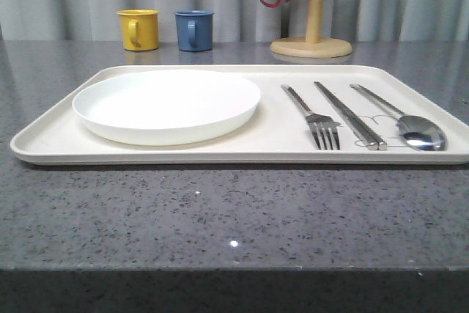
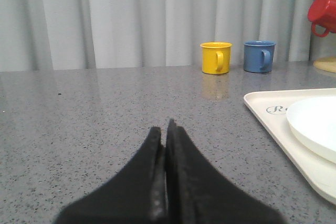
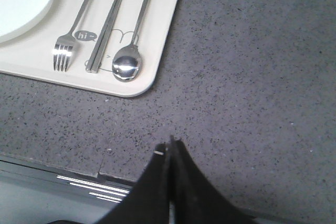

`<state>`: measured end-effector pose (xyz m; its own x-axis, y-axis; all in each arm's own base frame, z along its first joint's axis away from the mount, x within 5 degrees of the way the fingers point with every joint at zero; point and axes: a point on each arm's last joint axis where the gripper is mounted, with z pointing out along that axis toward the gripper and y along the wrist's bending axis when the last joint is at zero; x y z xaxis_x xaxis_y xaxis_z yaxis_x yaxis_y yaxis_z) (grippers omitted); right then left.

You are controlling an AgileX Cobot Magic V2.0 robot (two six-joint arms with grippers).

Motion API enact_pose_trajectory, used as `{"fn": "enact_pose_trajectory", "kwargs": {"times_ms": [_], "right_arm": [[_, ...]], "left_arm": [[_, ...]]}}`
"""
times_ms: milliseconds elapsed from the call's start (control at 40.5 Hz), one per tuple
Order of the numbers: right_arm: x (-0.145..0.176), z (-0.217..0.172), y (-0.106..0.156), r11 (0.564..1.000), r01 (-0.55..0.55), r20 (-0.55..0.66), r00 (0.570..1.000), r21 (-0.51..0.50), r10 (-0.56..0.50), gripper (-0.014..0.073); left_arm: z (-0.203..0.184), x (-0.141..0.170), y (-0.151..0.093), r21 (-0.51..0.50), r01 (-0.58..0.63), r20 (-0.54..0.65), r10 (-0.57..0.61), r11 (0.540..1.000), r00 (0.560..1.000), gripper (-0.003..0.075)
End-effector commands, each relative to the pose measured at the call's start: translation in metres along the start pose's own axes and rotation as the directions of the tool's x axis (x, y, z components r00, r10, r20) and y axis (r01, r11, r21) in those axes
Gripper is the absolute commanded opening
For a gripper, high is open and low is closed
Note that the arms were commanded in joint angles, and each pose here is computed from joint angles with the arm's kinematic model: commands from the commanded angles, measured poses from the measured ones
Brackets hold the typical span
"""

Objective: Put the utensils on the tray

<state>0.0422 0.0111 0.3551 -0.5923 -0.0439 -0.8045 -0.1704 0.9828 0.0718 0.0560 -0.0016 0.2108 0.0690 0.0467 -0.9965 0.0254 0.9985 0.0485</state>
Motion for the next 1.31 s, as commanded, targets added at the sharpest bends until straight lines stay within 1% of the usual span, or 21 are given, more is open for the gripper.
{"fn": "enact_pose_trajectory", "kwargs": {"times_ms": [0,741,791,890,939,1038,1112,1137,1186,1211,1285], "right_arm": [[-0.010,-0.003,0.000,1.000,0.016,0.077,0.997,0.009,-0.017,-0.0066],[-0.010,-0.003,0.000,1.000,0.016,0.077,0.997,0.009,-0.017,-0.0066],[-0.008,-0.003,-0.001,1.000,0.015,0.085,0.996,0.010,-0.015,-0.0066],[0.000,-0.001,-0.004,0.998,-0.001,0.145,0.989,0.058,-0.008,-0.0066],[0.006,0.003,-0.006,0.997,-0.015,0.195,0.981,0.075,0.000,-0.0066],[0.020,0.015,-0.009,0.994,-0.037,0.314,0.949,0.102,0.003,-0.0066],[0.033,0.027,-0.012,0.992,-0.047,0.404,0.915,0.114,-0.003,-0.0066],[0.036,0.029,-0.012,0.992,-0.050,0.443,0.896,0.116,-0.007,-0.0066],[0.045,0.037,-0.014,0.991,-0.056,0.480,0.877,0.124,-0.010,-0.0066],[0.048,0.039,-0.014,0.990,-0.058,0.513,0.858,0.126,-0.015,-0.0066],[0.062,0.050,-0.016,0.988,-0.067,0.559,0.829,0.137,-0.021,-0.0066]], "left_arm": [[-0.001,-0.001,0.000,-0.004,0.011,0.076,-0.010,1.000,0.997,-0.0020],[-0.001,-0.001,0.000,-0.004,0.011,0.076,-0.010,1.000,0.997,-0.0020],[-0.001,-0.001,0.000,-0.004,0.011,0.076,-0.010,1.000,0.997,-0.0020],[-0.001,-0.001,0.000,-0.004,0.011,0.076,-0.010,1.000,0.997,-0.0020],[-0.001,-0.001,0.000,-0.004,0.011,0.076,-0.010,1.000,0.997,-0.0020],[-0.001,-0.001,0.000,-0.004,0.011,0.076,-0.010,1.000,0.997,-0.0020],[-0.001,-0.001,0.000,-0.004,0.011,0.076,-0.010,1.000,0.997,-0.0020],[-0.001,-0.001,0.000,-0.004,0.011,0.076,-0.010,1.000,0.997,-0.0020],[-0.001,-0.001,0.000,-0.004,0.011,0.076,-0.010,1.000,0.997,-0.0020],[-0.001,-0.001,0.000,-0.004,0.011,0.076,-0.010,1.000,0.997,-0.0020],[-0.001,-0.001,0.000,-0.004,0.011,0.076,-0.010,1.000,0.997,-0.0020]]}}
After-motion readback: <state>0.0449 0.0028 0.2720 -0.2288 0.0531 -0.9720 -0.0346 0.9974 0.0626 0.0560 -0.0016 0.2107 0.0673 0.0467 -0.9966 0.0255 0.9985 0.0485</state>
